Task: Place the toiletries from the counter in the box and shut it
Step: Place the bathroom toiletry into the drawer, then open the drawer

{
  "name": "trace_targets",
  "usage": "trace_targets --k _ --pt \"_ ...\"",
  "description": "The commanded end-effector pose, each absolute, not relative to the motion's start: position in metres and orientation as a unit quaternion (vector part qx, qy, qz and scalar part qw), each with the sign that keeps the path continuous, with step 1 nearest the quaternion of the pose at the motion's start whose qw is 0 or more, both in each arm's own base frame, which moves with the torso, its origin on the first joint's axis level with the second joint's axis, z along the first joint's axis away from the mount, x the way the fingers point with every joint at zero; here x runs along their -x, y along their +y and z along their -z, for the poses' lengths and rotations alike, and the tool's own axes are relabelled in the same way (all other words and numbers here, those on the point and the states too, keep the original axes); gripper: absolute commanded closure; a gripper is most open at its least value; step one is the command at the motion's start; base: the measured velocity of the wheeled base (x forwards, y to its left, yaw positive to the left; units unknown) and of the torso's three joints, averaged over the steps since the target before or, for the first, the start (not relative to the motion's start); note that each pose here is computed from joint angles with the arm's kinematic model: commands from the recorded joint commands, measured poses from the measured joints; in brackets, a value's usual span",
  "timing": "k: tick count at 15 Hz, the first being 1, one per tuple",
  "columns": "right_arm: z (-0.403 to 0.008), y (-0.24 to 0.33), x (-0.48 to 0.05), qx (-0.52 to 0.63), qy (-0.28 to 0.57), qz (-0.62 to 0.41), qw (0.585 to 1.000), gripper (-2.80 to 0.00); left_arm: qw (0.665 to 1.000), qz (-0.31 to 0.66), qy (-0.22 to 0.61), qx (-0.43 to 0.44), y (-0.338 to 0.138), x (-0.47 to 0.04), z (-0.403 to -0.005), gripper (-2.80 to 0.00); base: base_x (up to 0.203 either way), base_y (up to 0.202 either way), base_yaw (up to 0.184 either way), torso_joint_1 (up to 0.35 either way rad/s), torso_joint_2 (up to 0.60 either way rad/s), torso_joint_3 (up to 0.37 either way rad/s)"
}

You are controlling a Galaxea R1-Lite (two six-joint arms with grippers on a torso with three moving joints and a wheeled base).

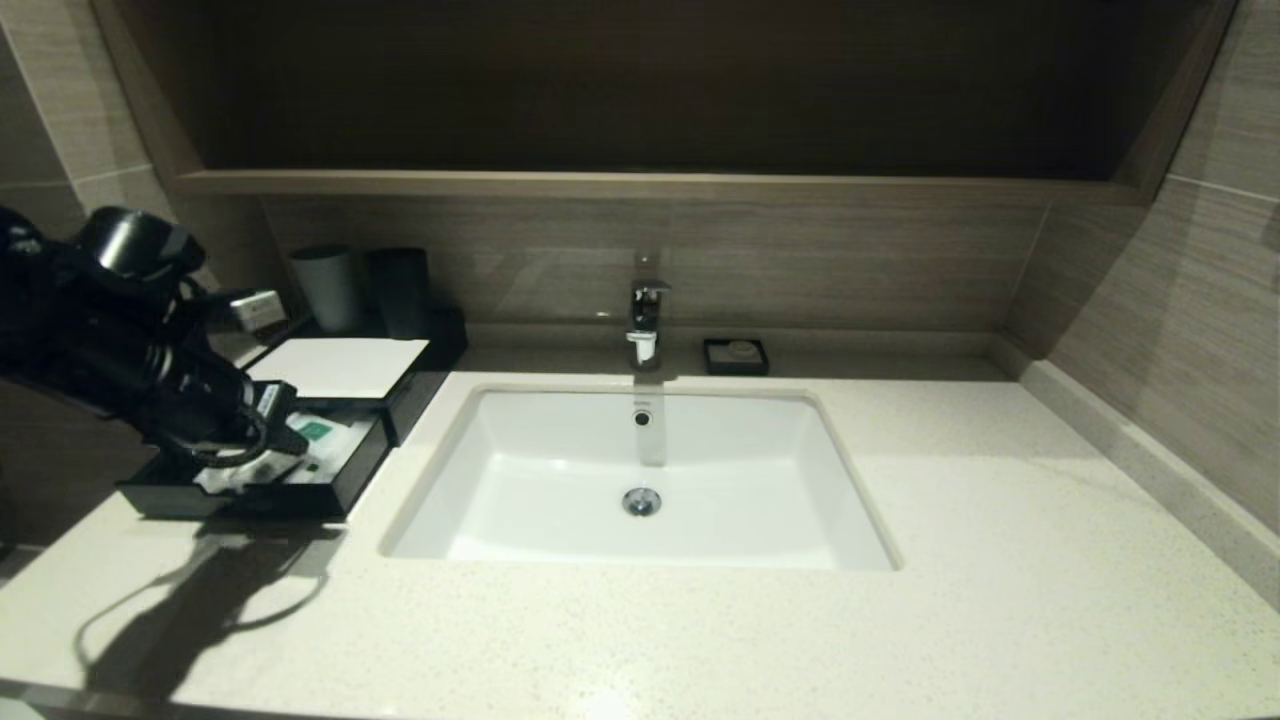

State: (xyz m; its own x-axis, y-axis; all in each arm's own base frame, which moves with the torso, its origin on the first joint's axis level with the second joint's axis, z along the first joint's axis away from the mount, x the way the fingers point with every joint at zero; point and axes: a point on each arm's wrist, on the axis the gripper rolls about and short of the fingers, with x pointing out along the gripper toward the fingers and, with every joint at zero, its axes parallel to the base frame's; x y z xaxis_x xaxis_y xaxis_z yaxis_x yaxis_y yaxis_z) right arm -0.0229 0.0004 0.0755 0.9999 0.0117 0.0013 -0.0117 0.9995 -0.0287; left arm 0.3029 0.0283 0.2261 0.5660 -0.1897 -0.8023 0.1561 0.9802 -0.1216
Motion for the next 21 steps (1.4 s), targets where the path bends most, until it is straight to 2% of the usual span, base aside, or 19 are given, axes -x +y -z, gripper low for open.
trace_targets --k 1,4,14,21 --pt "-0.075 0.000 0.023 0.015 0.000 -0.006 1.000 0.00 0.899 0.097 0.427 0.012 0.026 -0.279 -0.247 0.00 0.000 0.000 0.000 0.000 0.00 0.000" --pt "-0.075 0.000 0.023 0.015 0.000 -0.006 1.000 0.00 0.901 0.096 0.422 0.011 0.024 -0.264 -0.251 0.00 0.000 0.000 0.000 0.000 0.00 0.000" --pt "-0.075 0.000 0.023 0.015 0.001 -0.006 1.000 0.00 0.880 0.083 0.466 0.033 0.028 -0.249 -0.220 0.00 0.000 0.000 0.000 0.000 0.00 0.000" --pt "-0.075 0.000 0.023 0.015 0.000 -0.006 1.000 0.00 0.886 0.075 0.456 0.041 0.029 -0.244 -0.207 0.00 0.000 0.000 0.000 0.000 0.00 0.000"
